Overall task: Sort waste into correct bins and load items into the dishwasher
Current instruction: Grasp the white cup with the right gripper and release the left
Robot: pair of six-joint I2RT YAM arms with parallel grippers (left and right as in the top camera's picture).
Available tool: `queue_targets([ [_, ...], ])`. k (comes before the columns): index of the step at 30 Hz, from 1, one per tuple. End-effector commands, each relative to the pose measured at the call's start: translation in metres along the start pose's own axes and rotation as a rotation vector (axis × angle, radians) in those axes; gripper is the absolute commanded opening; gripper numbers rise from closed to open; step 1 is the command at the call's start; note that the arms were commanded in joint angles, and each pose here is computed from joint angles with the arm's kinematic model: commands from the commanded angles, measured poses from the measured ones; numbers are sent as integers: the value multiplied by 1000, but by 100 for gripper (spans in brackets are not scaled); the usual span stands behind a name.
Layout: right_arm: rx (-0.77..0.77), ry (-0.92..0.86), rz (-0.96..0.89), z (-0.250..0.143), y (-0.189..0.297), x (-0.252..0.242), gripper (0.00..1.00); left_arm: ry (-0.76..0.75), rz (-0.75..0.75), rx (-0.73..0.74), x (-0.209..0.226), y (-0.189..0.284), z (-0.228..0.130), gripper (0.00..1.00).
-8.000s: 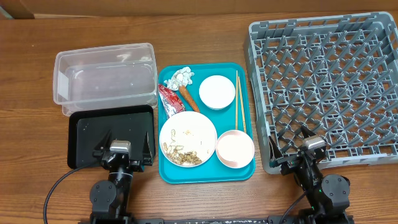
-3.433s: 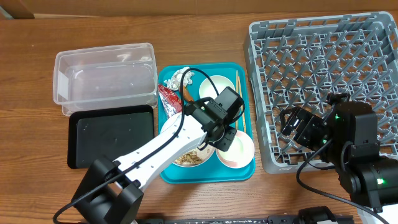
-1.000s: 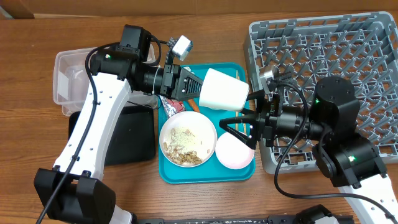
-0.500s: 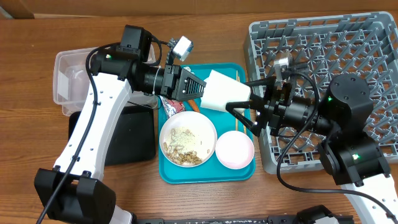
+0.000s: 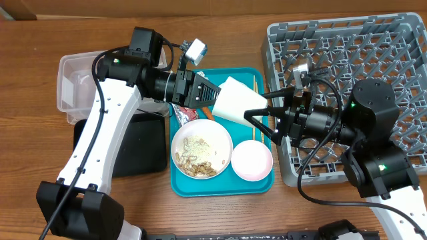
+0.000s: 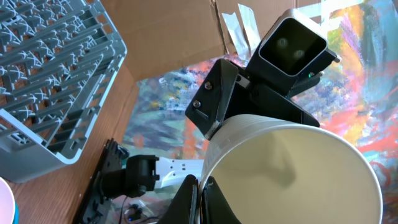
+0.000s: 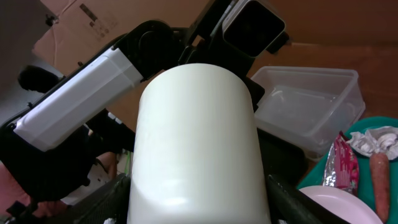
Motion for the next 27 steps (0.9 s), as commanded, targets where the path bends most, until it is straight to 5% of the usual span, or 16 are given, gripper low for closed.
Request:
queue_targets([
  [1, -1, 33, 72, 7, 3, 15, 66, -77, -17, 9, -14, -2, -3, 4],
  [8, 7, 34, 95, 7, 3, 18, 59, -77, -16, 9, -14, -2, -3, 4],
  [16, 23, 35, 132, 4, -1, 23, 80, -82, -17, 9, -14, -2, -3, 4],
  [27, 37, 18, 128, 2, -9, 17, 69, -84, -16, 9, -14, -2, -2, 4],
])
Point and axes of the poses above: each gripper's point midway between its finger pads, its own y axis back along the fingers, its own x axis along the line the jaws close on, z = x × y, the point moved 7 cm from there along y, back along the fingers, and after that the axes turned 11 degrees about y, right-handed, at the moved point
